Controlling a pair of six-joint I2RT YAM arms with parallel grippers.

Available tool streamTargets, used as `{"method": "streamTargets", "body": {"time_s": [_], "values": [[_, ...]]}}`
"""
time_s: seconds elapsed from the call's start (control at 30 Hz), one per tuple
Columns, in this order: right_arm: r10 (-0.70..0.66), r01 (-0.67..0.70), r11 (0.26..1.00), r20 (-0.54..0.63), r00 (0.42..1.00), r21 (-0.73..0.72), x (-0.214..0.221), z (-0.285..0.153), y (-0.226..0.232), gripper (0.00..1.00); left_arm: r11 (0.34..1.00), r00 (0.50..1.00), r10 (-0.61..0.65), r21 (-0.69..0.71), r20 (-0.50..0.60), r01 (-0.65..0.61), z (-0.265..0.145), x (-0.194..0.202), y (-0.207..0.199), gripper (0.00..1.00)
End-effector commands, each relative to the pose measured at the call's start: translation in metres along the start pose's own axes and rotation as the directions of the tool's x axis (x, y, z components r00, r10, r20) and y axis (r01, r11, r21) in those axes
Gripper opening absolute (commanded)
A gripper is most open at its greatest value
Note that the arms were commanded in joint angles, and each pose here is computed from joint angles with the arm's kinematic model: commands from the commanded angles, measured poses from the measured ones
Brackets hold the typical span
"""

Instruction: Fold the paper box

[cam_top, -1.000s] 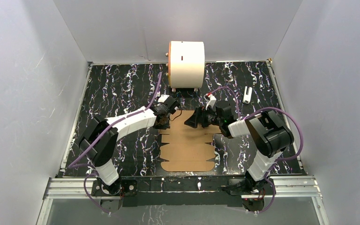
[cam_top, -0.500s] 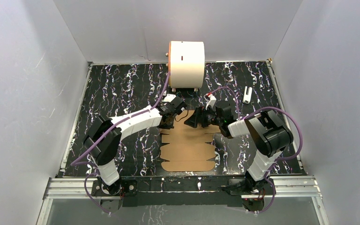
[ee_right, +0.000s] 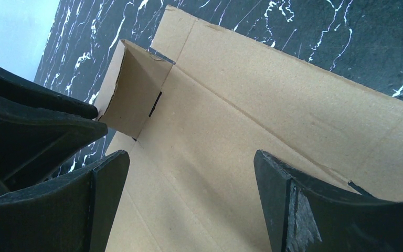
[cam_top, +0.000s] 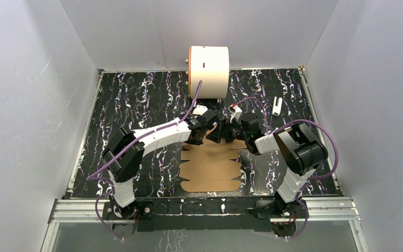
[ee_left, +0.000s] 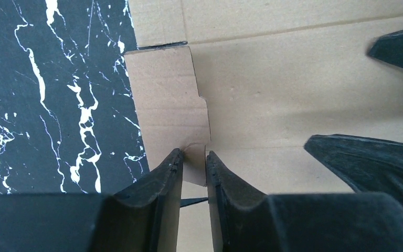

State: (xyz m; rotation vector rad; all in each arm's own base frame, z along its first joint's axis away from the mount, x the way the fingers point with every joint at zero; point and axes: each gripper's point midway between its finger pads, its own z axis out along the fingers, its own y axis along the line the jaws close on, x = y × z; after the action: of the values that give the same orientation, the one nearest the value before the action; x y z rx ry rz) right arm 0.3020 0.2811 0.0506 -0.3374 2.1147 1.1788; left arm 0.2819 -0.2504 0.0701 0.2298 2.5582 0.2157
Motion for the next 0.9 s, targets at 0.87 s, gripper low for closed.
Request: {"method": "streamTargets", "body": {"time_s": [0.87], "values": [[0.007, -0.007, 1.0, -0.051, 0.999, 0.002, 0.011, -0.001, 0.005, 0.98, 0.985, 0.973, -0.134, 0.13, 0.186, 0.11, -0.057, -0.027, 0.004, 0.43]]}}
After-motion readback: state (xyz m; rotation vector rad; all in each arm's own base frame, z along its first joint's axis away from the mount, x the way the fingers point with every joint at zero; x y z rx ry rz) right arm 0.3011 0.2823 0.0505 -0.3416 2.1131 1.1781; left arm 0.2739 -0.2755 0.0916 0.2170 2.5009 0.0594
